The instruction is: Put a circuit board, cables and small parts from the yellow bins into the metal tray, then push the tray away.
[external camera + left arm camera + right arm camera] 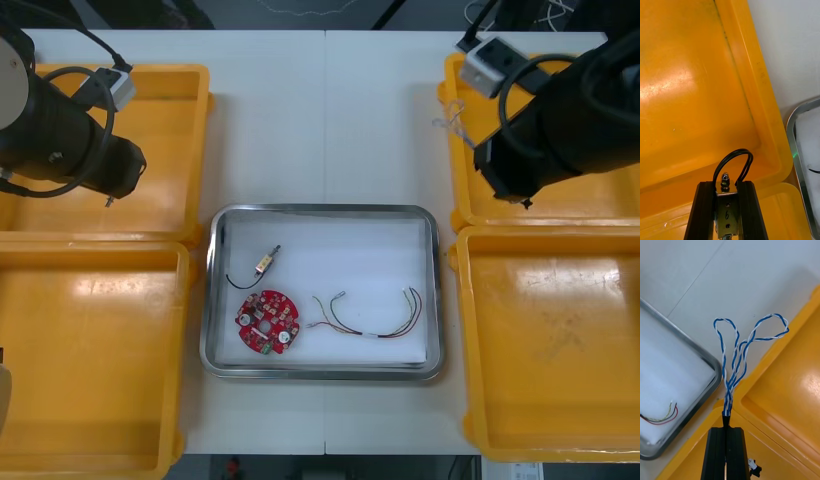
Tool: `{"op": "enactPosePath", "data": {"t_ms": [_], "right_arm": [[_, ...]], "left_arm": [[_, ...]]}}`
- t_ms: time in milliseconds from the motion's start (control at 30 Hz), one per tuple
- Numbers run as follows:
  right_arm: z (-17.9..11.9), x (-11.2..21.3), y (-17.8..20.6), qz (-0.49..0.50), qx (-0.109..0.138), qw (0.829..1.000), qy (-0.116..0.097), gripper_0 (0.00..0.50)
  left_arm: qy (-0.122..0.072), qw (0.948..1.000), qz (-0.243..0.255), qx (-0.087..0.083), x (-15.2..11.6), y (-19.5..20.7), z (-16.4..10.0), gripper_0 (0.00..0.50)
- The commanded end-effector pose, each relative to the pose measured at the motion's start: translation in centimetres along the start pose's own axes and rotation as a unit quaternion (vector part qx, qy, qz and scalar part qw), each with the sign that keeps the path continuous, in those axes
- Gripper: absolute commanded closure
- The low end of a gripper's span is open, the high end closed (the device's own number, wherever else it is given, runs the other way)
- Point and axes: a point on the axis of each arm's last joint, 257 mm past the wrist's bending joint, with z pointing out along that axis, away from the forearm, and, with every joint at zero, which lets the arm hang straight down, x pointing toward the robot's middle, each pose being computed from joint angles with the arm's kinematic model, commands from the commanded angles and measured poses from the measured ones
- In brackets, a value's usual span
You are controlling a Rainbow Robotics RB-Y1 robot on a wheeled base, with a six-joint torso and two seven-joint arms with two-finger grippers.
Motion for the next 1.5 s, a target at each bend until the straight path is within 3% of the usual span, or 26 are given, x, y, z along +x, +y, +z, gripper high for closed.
{"op": "enactPosePath", "data": {"t_ms": [33,233,500,700,867,1133,1500], "right_arm": [[1.2,0.9,2.3,-0.092,0.001,0.995,0.024,0.500],[2.9,-0.9,5.8,-0.189,-0.008,0.982,0.010,0.500],[5.6,-3.2,9.9,-0.313,0.015,0.950,-0.016,0.500],[8.8,-3.8,12.2,-0.366,0.001,0.930,-0.029,0.500],[11.2,-3.7,12.3,-0.413,0.014,0.910,-0.025,0.500],[14.0,-2.0,12.5,-0.427,0.010,0.904,0.000,0.500],[16.6,-1.4,13.1,-0.454,0.026,0.891,-0.006,0.499]], "left_arm": [[-0.014,0.9977,-0.066,0.004,-0.2,-0.2,-0.7,0.495],[-0.014,0.9977,-0.067,0.004,-0.2,-0.2,-0.7,0.496],[-0.014,0.9976,-0.067,0.004,-0.3,-0.3,-0.7,0.497],[-0.014,0.9975,-0.069,0.005,-0.3,-0.3,-0.7,0.495],[-0.014,0.9974,-0.070,0.004,-0.3,-0.2,-0.8,0.496],[-0.014,0.9974,-0.070,0.004,-0.3,-0.2,-0.8,0.495],[-0.014,0.9974,-0.071,0.005,-0.3,-0.3,-0.7,0.496]]}}
